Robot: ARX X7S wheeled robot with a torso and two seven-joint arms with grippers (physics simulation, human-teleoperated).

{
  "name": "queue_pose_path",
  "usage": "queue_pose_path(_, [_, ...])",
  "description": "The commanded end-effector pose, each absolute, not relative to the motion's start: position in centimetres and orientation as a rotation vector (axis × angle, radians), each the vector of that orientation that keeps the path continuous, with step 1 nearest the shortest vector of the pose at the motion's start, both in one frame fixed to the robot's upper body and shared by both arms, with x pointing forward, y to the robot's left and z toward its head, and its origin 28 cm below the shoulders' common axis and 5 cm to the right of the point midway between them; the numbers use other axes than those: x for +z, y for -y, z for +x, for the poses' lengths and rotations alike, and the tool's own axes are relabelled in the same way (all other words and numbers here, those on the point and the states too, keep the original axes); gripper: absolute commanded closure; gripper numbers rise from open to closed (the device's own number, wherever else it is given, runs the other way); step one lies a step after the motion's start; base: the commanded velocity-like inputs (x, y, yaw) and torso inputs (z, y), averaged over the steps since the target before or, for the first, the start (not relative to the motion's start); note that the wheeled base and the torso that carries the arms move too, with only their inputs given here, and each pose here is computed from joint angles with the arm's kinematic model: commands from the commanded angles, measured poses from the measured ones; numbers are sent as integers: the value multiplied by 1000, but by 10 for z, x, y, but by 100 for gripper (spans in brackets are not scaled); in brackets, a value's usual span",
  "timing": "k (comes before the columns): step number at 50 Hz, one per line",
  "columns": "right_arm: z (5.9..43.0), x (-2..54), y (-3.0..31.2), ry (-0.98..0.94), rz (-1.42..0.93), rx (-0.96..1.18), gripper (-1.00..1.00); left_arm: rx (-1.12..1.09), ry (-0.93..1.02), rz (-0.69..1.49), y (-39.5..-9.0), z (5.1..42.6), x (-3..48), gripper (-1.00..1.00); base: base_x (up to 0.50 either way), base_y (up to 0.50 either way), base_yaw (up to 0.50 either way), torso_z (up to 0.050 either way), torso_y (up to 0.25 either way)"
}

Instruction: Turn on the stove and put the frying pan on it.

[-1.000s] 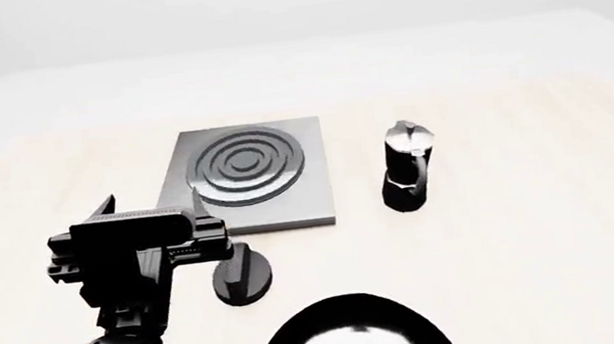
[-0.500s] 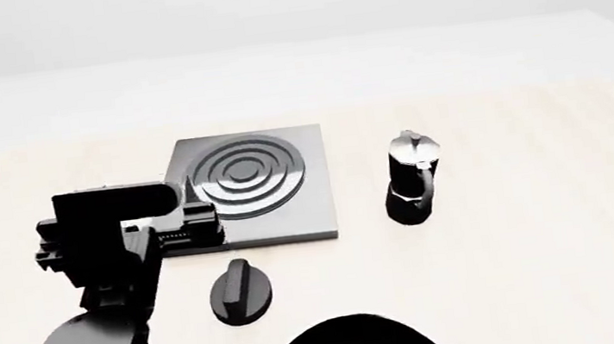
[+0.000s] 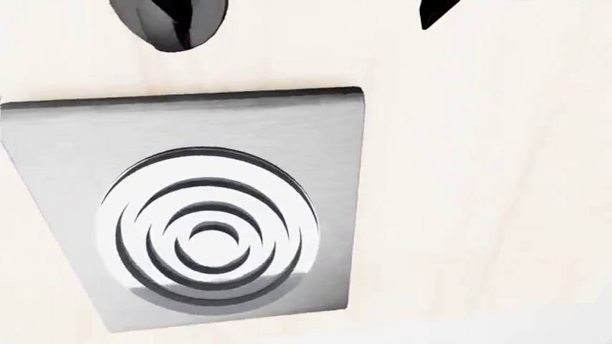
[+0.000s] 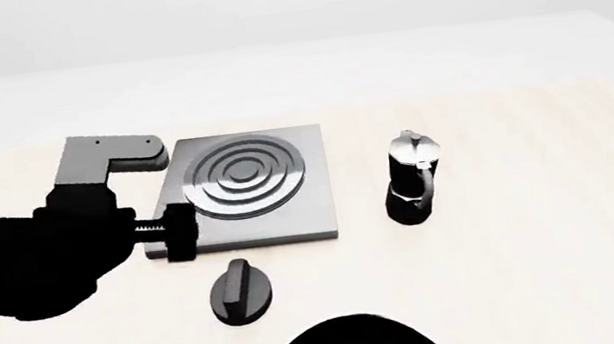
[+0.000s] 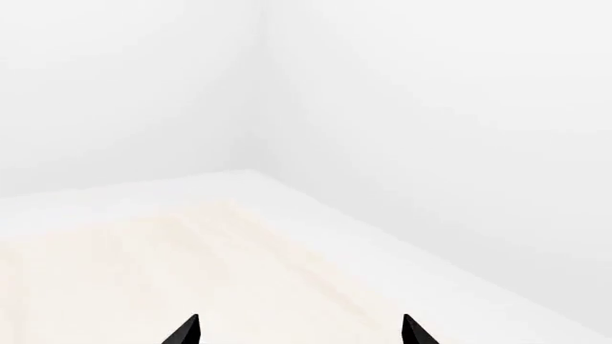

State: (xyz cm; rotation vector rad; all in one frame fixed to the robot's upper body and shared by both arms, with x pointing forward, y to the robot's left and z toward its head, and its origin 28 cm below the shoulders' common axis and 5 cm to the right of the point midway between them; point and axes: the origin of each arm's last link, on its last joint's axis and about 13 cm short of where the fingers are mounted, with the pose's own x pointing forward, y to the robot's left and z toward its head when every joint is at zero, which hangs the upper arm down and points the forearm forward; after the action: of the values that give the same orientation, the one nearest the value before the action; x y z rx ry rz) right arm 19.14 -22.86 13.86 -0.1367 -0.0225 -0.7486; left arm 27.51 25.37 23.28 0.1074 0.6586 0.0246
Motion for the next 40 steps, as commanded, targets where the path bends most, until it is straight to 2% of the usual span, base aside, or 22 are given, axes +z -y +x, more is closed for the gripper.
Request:
queue_pose_path(1, [193, 137, 227, 14, -142, -740, -100, -24, -849, 137, -282, 278, 232, -100, 0, 0, 0, 0, 0])
queue_pose_path(13, [194, 136, 227, 14, -142, -738, -100, -76, -886, 139, -286, 282, 219, -100, 0, 0, 0, 0, 0])
queue_pose_path(28, [194, 134, 226, 9, -144, -735, -100, -175, -876, -39, -289, 296, 190, -100, 0, 0, 0, 0, 0])
queue_pose_path(40, [194, 132, 226, 6, -146, -731, -100, -166, -906, -69, -287, 302, 177, -100, 0, 0, 0, 0, 0])
